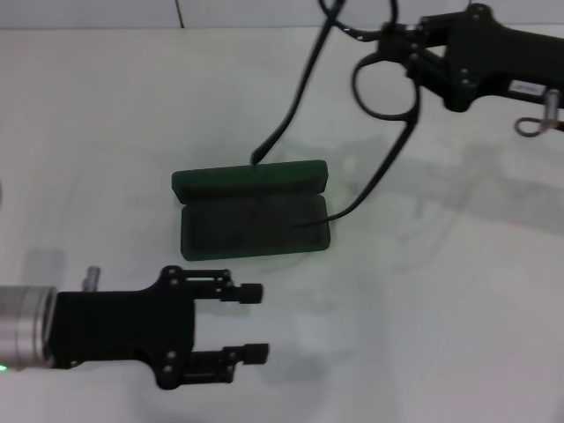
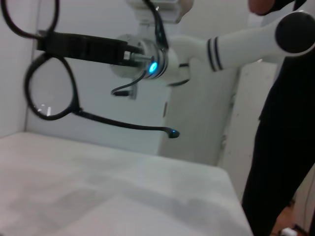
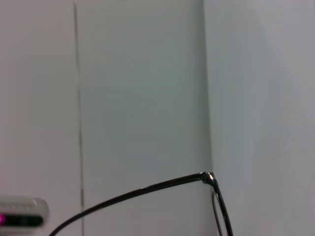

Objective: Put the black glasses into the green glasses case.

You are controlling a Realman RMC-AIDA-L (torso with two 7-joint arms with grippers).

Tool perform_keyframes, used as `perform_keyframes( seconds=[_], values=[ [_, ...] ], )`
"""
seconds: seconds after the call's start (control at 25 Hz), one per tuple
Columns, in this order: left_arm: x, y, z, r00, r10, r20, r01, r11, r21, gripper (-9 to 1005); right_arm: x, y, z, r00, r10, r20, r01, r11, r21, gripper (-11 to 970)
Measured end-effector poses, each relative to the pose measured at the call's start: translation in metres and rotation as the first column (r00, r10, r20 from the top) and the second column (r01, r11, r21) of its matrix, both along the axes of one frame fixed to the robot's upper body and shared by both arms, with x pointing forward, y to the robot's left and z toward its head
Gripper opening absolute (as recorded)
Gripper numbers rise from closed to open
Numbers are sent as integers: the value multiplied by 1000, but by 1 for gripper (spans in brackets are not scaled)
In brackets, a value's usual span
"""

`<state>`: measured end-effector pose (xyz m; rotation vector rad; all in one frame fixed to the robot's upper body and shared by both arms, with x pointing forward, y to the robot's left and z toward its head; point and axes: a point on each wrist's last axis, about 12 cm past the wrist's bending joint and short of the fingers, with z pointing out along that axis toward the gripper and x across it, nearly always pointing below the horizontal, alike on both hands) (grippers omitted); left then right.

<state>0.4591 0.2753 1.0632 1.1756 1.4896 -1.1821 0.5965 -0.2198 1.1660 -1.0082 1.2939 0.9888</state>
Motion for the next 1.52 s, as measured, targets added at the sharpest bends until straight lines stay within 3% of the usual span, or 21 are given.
perform_keyframes(
  seconds=[0.24, 0.68, 0.88, 1.08, 1.52],
  values=[
    [10, -16, 1, 998, -41, 50, 43, 999, -29, 513, -1, 19, -3, 998, 55, -28, -53, 997, 51, 61],
    [28, -46, 9, 991, -124, 43, 127, 988, -83, 287, -6, 27, -14, 998, 60, -20, -58, 994, 91, 63],
    [35, -57, 11, 989, -138, 43, 142, 985, -99, 64, -6, 33, -18, 998, 65, -22, -63, 993, 99, 64],
    [39, -62, 14, 991, -123, 47, 128, 984, -123, -2, -7, 38, -21, 997, 82, -7, -81, 993, 86, 65],
    [40, -59, 17, 996, -76, 52, 84, 981, -174, -2, -13, 38, -34, 997, 74, -10, -74, 996, 44, 67]
  ],
)
